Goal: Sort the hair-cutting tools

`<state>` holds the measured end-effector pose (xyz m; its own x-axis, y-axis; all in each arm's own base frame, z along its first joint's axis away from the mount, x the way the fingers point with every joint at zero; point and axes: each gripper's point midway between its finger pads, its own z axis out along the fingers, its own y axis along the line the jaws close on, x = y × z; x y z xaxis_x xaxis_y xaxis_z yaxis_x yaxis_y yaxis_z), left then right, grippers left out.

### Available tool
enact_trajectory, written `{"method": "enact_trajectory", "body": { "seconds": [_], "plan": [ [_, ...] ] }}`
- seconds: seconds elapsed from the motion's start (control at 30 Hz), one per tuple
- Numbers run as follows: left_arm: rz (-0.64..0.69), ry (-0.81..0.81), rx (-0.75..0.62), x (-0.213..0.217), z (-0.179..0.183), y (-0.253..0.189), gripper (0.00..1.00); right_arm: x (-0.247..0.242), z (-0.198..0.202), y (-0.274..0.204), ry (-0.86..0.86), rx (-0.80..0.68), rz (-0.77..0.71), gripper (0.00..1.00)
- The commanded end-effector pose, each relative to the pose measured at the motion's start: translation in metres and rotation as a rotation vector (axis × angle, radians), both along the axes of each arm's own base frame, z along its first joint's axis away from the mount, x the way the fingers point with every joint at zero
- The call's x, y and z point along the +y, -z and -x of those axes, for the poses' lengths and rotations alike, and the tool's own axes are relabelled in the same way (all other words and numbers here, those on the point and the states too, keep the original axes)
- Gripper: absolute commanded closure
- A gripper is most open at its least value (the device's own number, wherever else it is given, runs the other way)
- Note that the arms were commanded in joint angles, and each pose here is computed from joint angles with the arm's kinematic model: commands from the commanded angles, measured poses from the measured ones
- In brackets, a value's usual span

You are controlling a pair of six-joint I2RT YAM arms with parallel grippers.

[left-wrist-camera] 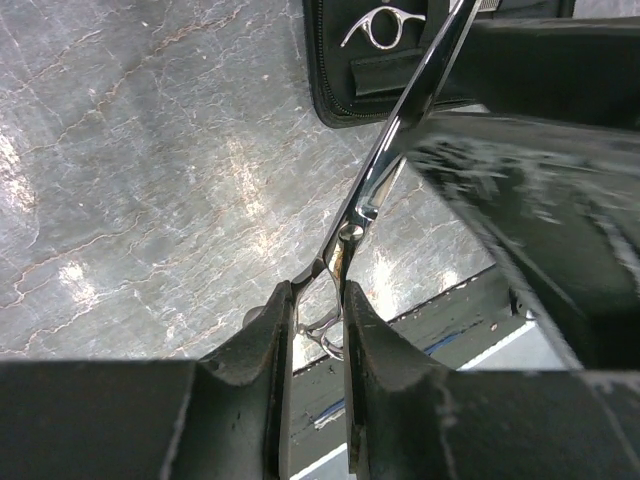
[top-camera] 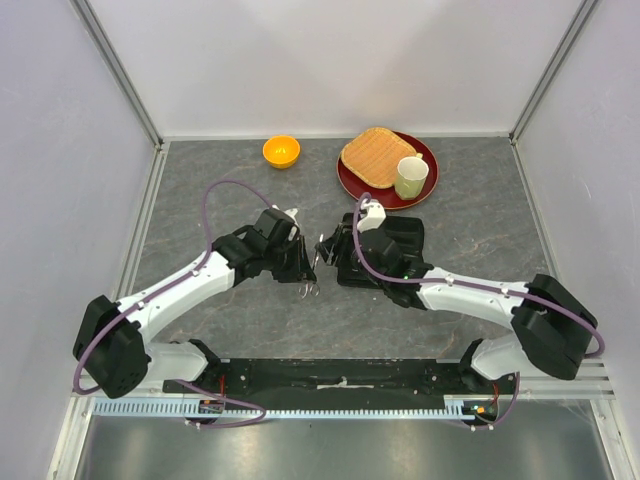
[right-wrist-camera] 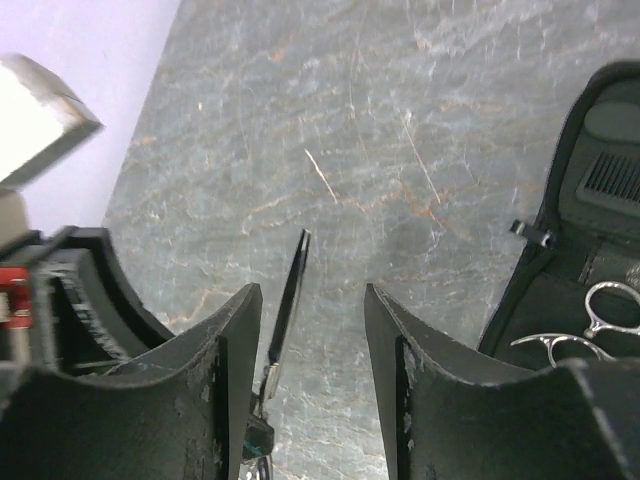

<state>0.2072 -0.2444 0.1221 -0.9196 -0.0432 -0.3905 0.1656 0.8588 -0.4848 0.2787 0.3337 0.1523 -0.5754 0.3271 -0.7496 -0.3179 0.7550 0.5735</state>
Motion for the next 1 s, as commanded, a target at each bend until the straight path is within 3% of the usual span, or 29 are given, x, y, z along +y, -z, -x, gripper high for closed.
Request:
{"method": "enact_trajectory", "body": {
  "seconds": [0.0, 0.4, 0.5, 0.6, 0.63, 0.7, 0.77, 0.83, 0.97],
  "plan": [
    [0.093, 0.028, -0.056, -0.015, -0.007, -0.029, 0.98, -0.011, -0.008, -0.03, 0.055, -0.082, -0.021, 0.46],
    [0.135, 0.037, -0.093, -0.021, -0.011, -0.048, 0.98, 0.015, 0.012, -0.008, -0.109, -0.006, -0.037, 0.44],
    [0.139, 0.04, -0.092, -0.021, -0.01, -0.048, 0.98, 0.018, 0.014, -0.01, -0.129, -0.009, -0.046, 0.53],
    [0.149, 0.045, -0.095, -0.022, -0.008, -0.052, 0.98, 0.02, 0.014, -0.014, -0.137, -0.017, -0.053, 0.76],
    [0.15, 0.049, -0.099, -0.021, -0.008, -0.053, 0.96, 0.02, 0.013, -0.016, -0.138, -0.02, -0.051, 0.89],
    [0.165, 0.055, -0.118, -0.021, -0.007, -0.061, 0.92, 0.02, 0.014, -0.022, -0.143, -0.033, -0.053, 1.0],
    [0.171, 0.074, -0.149, -0.021, -0.008, -0.072, 0.79, 0.018, 0.015, -0.028, -0.156, -0.05, -0.033, 1.0],
    [0.158, 0.108, -0.187, -0.016, -0.005, -0.083, 0.59, 0.013, 0.018, -0.041, -0.165, -0.075, -0.03, 1.0],
    [0.16, 0.158, -0.315, -0.007, -0.004, -0.126, 0.43, 0.002, 0.026, -0.063, -0.224, -0.125, -0.022, 1.0]
  ]
}}
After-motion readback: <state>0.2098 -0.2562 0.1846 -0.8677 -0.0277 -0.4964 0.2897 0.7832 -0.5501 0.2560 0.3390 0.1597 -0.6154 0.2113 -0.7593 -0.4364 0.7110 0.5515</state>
